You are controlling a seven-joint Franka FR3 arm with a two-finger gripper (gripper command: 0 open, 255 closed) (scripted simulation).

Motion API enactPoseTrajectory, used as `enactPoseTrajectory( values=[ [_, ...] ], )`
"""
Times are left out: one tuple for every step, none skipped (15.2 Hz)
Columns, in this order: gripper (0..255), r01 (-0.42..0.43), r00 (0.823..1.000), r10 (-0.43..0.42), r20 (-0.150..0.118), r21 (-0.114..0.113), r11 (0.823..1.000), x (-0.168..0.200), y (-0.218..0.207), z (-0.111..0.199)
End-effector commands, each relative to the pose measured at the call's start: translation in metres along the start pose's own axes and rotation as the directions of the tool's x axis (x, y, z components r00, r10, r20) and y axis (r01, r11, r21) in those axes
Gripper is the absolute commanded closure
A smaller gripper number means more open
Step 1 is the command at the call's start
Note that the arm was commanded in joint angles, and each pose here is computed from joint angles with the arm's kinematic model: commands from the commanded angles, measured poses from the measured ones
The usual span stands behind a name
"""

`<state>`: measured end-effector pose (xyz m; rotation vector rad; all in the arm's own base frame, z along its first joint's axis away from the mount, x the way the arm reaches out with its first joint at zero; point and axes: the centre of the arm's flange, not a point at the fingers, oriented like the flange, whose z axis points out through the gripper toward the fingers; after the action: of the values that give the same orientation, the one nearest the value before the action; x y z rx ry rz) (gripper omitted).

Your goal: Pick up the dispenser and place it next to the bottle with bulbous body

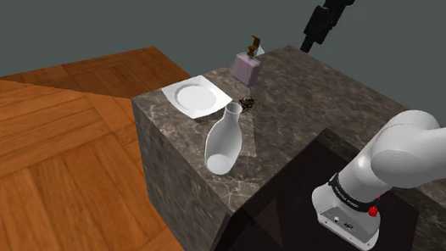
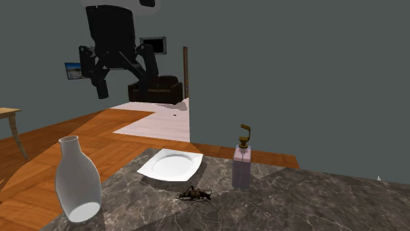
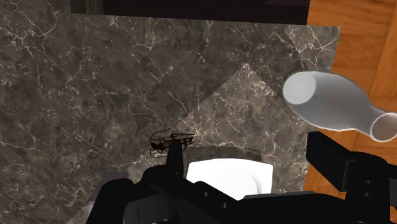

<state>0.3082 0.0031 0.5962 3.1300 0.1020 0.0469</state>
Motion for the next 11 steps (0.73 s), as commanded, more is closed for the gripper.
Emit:
enactPoseTrajectory(
  values=[
    [0, 0.0, 1.0, 0.0, 0.0, 0.0, 1.0, 0.0, 0.0, 0.0],
    [0, -0.003, 1.0, 0.003, -0.007, 0.0, 1.0, 0.007, 0.007, 0.008],
    [0, -0.006, 1.0, 0.006, -0.013, 0.0, 1.0, 0.013, 0.015, 0.016],
    [0, -0.009, 1.0, 0.009, -0.02, 0.001, 1.0, 0.02, 0.022, 0.024],
    [0, -0.012, 1.0, 0.012, -0.026, 0.001, 1.0, 0.026, 0.029, 0.032],
    [0, -0.014, 0.999, 0.014, -0.033, 0.001, 1.0, 0.033, 0.037, 0.04],
    [0, -0.017, 0.999, 0.017, -0.039, 0.001, 1.0, 0.039, 0.044, 0.048],
    [0, -0.02, 0.999, 0.02, -0.046, 0.002, 1.0, 0.046, 0.051, 0.056],
    [0, -0.023, 0.998, 0.023, -0.052, 0.002, 1.0, 0.053, 0.059, 0.063],
    [0, -0.026, 0.998, 0.026, -0.059, 0.002, 1.0, 0.06, 0.066, 0.071],
    [0, -0.029, 0.997, 0.029, -0.065, 0.003, 1.0, 0.066, 0.074, 0.079]
  ],
)
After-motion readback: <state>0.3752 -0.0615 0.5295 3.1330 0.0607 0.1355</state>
